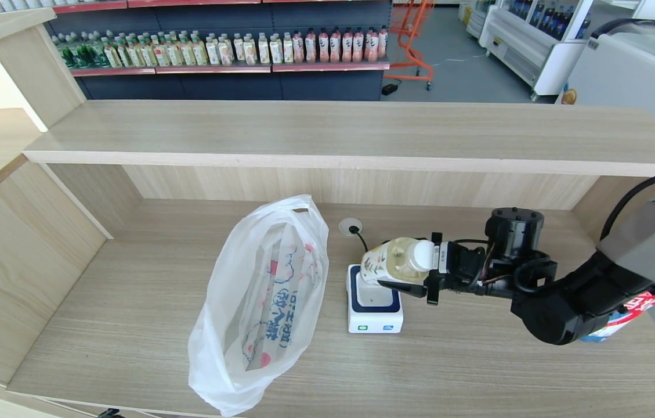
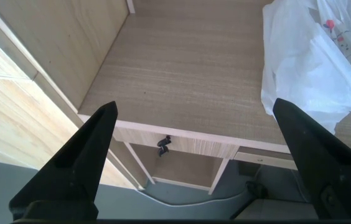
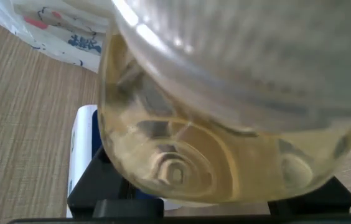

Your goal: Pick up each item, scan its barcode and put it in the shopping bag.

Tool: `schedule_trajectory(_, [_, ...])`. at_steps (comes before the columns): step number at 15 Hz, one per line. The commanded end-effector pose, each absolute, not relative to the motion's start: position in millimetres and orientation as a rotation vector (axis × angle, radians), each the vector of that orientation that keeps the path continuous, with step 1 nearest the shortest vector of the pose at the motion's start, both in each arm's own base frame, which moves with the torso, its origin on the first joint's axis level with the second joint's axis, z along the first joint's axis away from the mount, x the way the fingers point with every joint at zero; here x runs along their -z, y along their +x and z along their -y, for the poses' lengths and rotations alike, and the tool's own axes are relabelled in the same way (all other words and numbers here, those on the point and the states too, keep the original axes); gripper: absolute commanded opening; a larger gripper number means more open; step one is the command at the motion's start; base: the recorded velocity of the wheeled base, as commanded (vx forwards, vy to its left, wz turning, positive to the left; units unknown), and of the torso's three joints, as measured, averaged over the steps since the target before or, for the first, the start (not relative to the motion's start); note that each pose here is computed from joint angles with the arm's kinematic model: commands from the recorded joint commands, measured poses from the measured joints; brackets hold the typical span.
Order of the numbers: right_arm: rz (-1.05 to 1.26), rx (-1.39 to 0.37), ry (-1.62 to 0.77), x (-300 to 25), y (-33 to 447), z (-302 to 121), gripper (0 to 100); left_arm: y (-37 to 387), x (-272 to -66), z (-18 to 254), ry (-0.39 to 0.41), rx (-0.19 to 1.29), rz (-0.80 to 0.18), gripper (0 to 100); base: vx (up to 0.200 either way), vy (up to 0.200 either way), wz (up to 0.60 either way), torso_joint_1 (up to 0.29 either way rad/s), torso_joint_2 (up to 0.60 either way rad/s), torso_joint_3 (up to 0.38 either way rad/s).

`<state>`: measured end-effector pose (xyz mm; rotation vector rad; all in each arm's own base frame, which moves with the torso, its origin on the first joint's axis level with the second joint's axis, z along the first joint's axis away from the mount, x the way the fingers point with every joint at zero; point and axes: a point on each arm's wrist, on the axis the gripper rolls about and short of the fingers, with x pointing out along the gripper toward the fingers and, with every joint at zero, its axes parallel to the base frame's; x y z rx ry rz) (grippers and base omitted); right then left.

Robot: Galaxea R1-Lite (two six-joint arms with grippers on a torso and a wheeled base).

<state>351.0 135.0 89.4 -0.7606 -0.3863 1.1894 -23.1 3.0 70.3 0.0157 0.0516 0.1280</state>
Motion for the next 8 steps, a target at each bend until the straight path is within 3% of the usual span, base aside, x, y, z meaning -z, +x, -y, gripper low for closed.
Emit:
schedule_trajectory(1, [0.370, -1.198, -0.757, -82.4, 353.1, -137.4, 0, -23.1, -70.3, -3.0, 0.016, -0.129, -0.051, 100, 0.000, 0.000, 0.00, 0.000, 0.00, 0.000])
schedule_trajectory(8, [0.376, -1.181, -0.719, -99.4, 351.3, -136.1, 0, -23.1, -70.3, -3.0, 0.016, -0.127, -0.051, 100, 0.000, 0.000, 0.00, 0.000, 0.00, 0.000])
